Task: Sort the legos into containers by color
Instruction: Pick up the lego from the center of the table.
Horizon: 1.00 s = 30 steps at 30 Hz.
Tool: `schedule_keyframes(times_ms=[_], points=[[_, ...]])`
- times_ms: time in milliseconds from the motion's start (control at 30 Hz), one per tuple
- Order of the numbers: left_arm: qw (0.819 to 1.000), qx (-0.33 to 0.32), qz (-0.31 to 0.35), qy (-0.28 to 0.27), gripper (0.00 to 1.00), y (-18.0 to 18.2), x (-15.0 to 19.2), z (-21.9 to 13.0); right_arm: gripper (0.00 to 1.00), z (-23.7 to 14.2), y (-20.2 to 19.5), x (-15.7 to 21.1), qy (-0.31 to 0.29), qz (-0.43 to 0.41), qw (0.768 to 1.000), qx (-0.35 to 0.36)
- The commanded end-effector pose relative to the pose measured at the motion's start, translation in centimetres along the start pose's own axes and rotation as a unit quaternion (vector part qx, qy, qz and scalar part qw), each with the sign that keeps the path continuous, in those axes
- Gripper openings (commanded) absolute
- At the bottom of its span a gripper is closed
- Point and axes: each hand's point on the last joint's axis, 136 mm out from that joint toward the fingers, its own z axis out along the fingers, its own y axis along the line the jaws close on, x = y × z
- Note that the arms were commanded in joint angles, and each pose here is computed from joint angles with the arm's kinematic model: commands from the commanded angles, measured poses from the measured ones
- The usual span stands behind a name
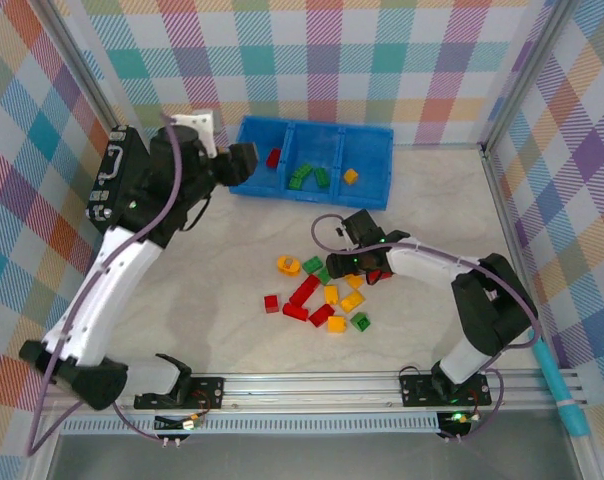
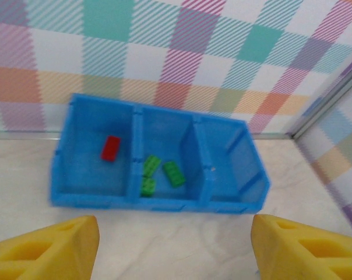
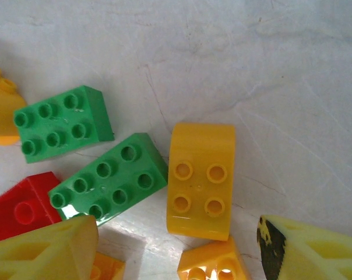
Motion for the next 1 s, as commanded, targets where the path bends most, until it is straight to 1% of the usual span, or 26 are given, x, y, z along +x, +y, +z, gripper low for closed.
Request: schedule_keyframes(times_ms=[0,167,333,467,633,700,833,967], points=[[0.996,-0.060,0.060,0.029,0.71,3.2,2.0,-3.1,0.73,0.3,-0.5,0.3,0.018,-0.035,0.999,0.030],[0.991,-0.088,0.078,0.061,0.72,5.1,4.6,-5.8,0.73,1.8,-1.0,0.6,0.040,-0.054,0.996,0.051],[0.989,-0.101,0.080,0.073,0.74,6.0,6.0,-7.2,0.72,2.9,-1.5,0.6,0.053,-0.063,0.994,0.067],[0.988,-0.104,0.080,0.080,0.74,6.2,6.4,-7.4,0.67,3.6,-1.6,0.6,0.062,-0.069,0.993,0.073],[0.987,-0.106,0.082,0.084,0.75,6.3,6.5,-7.4,0.66,3.8,-1.9,1.1,0.068,-0.071,0.992,0.078],[0.987,-0.105,0.082,0.087,0.75,6.3,6.7,-7.3,0.64,3.7,-2.1,1.6,0.075,-0.070,0.992,0.080],[0.987,-0.105,0.082,0.089,0.75,6.4,6.9,-7.4,0.63,3.2,-2.2,2.7,0.082,-0.057,0.992,0.076],[0.987,-0.107,0.081,0.087,0.75,6.5,6.8,-7.6,0.62,2.6,-2.6,3.6,0.095,-0.040,0.991,0.087]])
